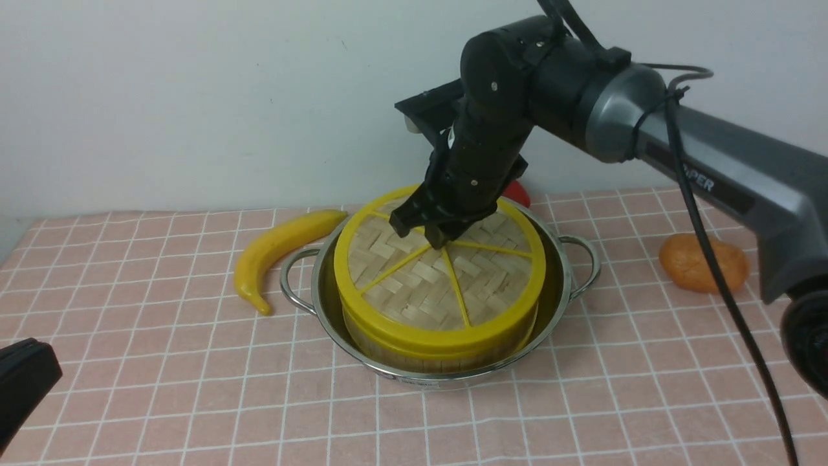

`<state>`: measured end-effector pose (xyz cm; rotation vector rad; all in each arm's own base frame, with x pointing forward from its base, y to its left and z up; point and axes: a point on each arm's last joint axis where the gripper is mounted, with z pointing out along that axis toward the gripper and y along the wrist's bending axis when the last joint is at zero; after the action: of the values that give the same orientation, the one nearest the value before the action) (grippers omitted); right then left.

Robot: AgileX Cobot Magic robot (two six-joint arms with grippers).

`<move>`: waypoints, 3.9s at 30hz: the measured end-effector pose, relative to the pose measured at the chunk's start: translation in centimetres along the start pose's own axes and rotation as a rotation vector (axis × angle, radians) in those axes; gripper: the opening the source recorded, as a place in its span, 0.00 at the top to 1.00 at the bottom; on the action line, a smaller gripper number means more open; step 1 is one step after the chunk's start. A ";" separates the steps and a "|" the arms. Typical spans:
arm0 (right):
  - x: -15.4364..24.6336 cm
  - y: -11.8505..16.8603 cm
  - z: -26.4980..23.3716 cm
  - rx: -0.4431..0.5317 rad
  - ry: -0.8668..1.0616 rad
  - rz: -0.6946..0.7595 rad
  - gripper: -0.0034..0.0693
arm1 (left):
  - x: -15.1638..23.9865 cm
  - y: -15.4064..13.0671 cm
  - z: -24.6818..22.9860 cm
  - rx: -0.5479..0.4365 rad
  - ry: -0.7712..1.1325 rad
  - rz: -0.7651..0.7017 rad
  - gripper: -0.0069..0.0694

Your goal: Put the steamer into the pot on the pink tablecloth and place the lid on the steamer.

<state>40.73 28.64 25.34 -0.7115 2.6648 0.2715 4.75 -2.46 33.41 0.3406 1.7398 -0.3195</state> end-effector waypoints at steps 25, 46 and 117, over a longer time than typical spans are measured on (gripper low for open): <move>0.0 -0.1 1.0 0.007 0.010 0.004 0.74 | 0.0 0.0 0.0 0.000 0.000 0.000 0.92; 11.4 0.3 -36.2 0.020 -0.707 -0.051 0.63 | -0.6 0.9 0.0 -0.106 -0.058 0.160 0.84; 43.0 -7.0 -13.6 0.464 -1.106 0.346 0.78 | -0.7 1.1 0.4 -0.127 -0.046 0.180 0.67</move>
<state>5.61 -0.06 20.10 0.0858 1.6479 0.0746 5.67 -1.59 33.97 0.3914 1.6621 -0.0862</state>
